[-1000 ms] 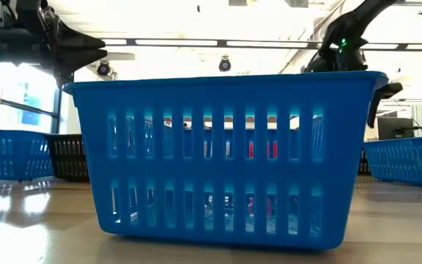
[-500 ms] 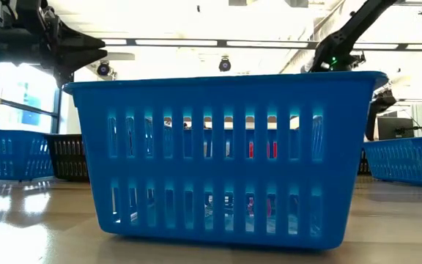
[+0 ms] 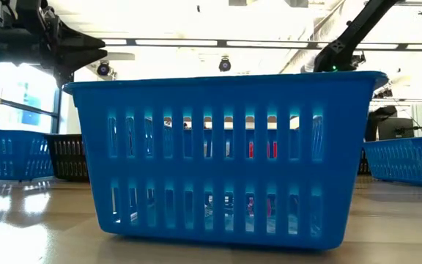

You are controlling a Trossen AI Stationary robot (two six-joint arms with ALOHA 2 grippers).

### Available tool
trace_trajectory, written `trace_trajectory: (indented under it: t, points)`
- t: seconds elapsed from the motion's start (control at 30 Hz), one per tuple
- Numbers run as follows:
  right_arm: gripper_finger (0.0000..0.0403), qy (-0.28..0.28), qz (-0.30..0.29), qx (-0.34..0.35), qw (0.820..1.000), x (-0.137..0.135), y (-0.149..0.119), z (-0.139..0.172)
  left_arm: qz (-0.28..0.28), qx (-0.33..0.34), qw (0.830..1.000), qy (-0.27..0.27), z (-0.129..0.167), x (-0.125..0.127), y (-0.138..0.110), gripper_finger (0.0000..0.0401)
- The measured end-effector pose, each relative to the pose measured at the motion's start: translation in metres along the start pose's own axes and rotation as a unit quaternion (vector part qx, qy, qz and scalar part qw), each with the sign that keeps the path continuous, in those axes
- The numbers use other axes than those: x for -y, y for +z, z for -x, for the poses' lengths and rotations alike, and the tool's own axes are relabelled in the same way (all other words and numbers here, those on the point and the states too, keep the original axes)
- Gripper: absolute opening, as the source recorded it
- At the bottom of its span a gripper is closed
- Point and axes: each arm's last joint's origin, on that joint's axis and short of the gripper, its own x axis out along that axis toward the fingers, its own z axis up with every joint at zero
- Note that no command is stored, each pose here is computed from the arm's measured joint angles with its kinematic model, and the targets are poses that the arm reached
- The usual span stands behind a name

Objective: Stack baskets on shelf by color
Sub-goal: Put the top black basket on the shelf

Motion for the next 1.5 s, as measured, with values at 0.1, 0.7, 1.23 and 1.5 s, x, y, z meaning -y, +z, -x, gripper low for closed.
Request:
trace_trajectory:
  t: [0.1, 0.7, 1.23, 1.5]
  points:
    - [0.0101, -0.003, 0.0, -0.004, 1.0, 0.001, -0.001, -0.008, 0.0, 0.0, 1.0, 0.0, 0.0, 0.0, 0.0, 0.009]
    - [0.0003, -0.021, 0.023, 0.005, 0.999, 0.004, -0.005, -0.009, 0.0, 0.001, 1.0, 0.002, 0.0, 0.0, 0.0, 0.009]
    - [0.0, 0.069, -0.011, 0.127, 0.989, 0.034, -0.057, 0.051, 0.007, 0.003, 1.0, 0.011, 0.0, -0.001, 0.0, 0.009]
    - [0.0, 0.114, -0.033, 0.187, 0.975, 0.05, -0.083, 0.07, 0.007, 0.0, 1.0, 0.012, 0.0, -0.001, -0.001, 0.009]
